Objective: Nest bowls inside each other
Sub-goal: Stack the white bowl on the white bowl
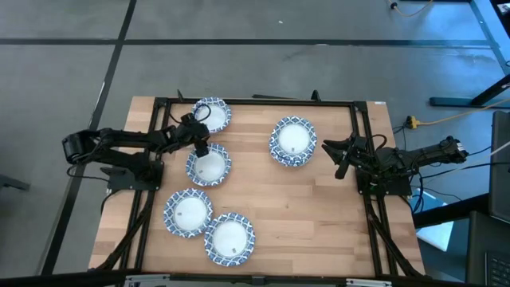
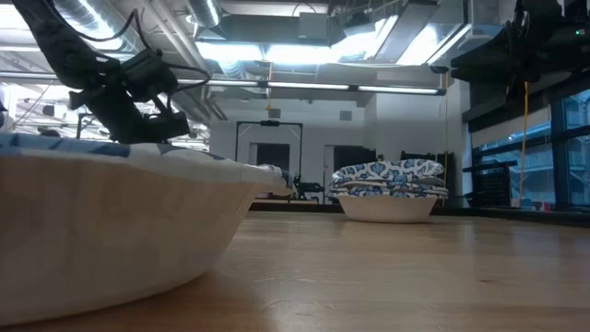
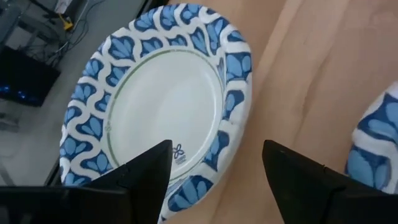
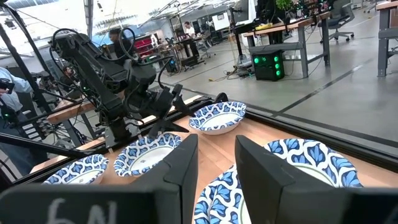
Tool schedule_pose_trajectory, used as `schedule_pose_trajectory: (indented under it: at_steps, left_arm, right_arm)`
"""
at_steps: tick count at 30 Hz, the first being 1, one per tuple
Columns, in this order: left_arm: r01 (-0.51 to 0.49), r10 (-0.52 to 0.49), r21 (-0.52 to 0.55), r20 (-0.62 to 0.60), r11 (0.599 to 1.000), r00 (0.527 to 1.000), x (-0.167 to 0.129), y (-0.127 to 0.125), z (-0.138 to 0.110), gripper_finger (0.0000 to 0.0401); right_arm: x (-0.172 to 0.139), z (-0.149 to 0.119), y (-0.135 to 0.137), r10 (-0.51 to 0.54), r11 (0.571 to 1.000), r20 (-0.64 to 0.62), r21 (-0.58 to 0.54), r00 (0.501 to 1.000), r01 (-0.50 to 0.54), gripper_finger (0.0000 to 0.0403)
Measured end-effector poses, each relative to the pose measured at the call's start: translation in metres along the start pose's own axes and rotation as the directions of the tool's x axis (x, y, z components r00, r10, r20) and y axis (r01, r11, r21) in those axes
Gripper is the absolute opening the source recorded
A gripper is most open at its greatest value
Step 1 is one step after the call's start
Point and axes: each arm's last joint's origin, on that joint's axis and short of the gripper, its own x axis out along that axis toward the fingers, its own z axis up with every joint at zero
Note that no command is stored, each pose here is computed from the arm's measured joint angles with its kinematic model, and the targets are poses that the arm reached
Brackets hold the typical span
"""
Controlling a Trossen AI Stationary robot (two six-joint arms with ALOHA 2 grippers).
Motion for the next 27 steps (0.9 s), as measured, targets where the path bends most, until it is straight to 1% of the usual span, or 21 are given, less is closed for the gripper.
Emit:
schedule_pose_trajectory:
  at_steps: [7,11,17,20,27]
  left_arm:
    - [-0.046,0.044,-0.04,-0.035,0.998,0.998,0.003,0.011,-0.005,0.0243]
    - [0.004,-0.006,-0.062,-0.029,0.998,1.0,0.005,0.014,-0.007,0.0243]
    - [0.002,-0.004,-0.057,-0.032,0.998,0.999,0.005,0.014,-0.007,0.0241]
    - [0.005,-0.007,-0.054,-0.039,0.999,0.999,0.005,0.014,-0.008,0.0229]
    - [0.006,-0.008,-0.054,-0.042,0.998,0.999,0.005,0.014,-0.009,0.0186]
  right_arm:
    - [0.0,0.0,0.0,0.0,1.0,0.0,0.002,1.0,0.0,0.0108]
    - [0.0,0.0,0.0,0.0,1.0,0.0,0.006,1.0,0.0,0.0108]
    - [0.0,0.0,0.0,0.0,1.0,0.0,0.006,1.0,0.0,0.0108]
    - [0.0,0.0,0.0,0.0,1.0,0.0,0.006,1.0,0.0,0.0108]
    - [0.0,0.0,0.0,0.0,1.0,0.0,0.006,1.0,0.0,0.0108]
